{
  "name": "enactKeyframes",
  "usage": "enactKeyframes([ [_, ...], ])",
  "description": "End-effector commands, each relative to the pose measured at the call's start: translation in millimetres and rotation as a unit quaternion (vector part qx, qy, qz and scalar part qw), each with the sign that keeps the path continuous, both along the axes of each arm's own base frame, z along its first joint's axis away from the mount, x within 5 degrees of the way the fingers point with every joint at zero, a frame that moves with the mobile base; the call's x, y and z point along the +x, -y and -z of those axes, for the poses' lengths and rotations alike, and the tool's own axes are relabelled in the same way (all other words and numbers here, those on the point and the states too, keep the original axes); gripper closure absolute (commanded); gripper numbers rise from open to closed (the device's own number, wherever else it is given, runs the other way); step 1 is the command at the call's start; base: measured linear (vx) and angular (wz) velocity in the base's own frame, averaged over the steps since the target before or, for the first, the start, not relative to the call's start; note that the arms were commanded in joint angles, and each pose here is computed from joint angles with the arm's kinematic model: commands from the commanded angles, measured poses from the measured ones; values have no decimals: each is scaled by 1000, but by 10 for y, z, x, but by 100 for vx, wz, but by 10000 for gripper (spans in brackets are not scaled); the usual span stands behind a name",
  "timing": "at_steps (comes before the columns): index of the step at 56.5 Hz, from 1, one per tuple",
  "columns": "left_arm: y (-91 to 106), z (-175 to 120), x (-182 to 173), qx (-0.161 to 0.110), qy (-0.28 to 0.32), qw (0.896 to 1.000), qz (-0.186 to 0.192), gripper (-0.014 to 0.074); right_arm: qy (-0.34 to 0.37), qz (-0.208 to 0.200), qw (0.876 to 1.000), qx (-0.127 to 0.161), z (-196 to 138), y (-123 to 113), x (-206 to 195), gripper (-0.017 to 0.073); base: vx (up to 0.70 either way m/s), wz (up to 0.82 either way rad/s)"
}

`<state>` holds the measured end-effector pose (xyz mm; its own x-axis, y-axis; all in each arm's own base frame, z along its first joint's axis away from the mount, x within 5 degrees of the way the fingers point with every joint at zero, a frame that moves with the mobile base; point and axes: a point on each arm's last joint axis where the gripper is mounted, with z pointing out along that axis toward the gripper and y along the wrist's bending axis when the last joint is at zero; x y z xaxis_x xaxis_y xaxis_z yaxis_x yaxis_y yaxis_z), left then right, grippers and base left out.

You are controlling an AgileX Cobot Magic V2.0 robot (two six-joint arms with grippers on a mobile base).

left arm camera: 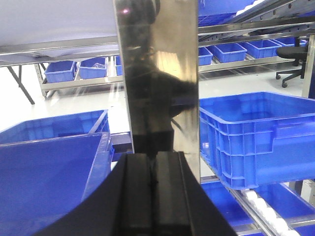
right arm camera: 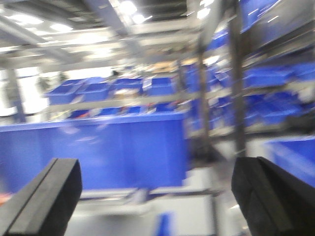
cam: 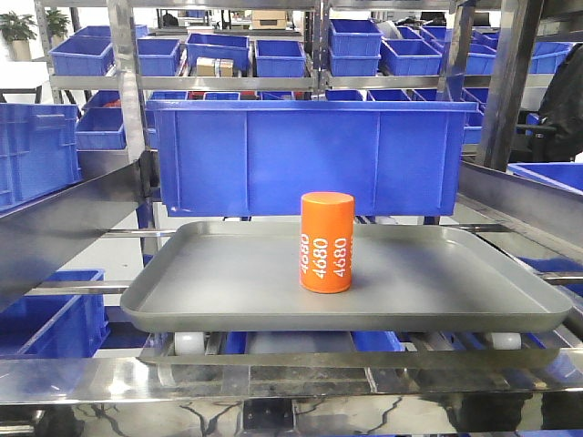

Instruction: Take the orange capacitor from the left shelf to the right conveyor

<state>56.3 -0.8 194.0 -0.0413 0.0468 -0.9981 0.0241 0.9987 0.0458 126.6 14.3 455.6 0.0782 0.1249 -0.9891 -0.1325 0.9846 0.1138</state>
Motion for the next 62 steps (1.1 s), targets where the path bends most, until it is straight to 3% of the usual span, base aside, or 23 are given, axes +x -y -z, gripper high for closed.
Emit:
enactKeyframes([
  [1, 11, 10, 4, -8, 30, 999, 7, 599, 4, -54, 998, -12, -109, -154, 102, -109, 0, 0],
  [9, 11, 10, 4, -8, 30, 999, 7, 599, -25, -155, 987, -47, -105, -493, 265, -90, 0, 0],
  [19, 11, 10, 4, -8, 30, 999, 7, 599, -52, -214, 974, -60, -63, -838, 548, -85, 0, 0],
  [53, 11, 10, 4, -8, 30, 999, 7, 599, -128, -239, 960, -75, 222, -1383, 1521, -62, 0, 0],
  [62, 11, 10, 4, -8, 30, 999, 7, 599, -129, -248, 958, -62, 228, -1464, 1643, 46, 0, 0],
])
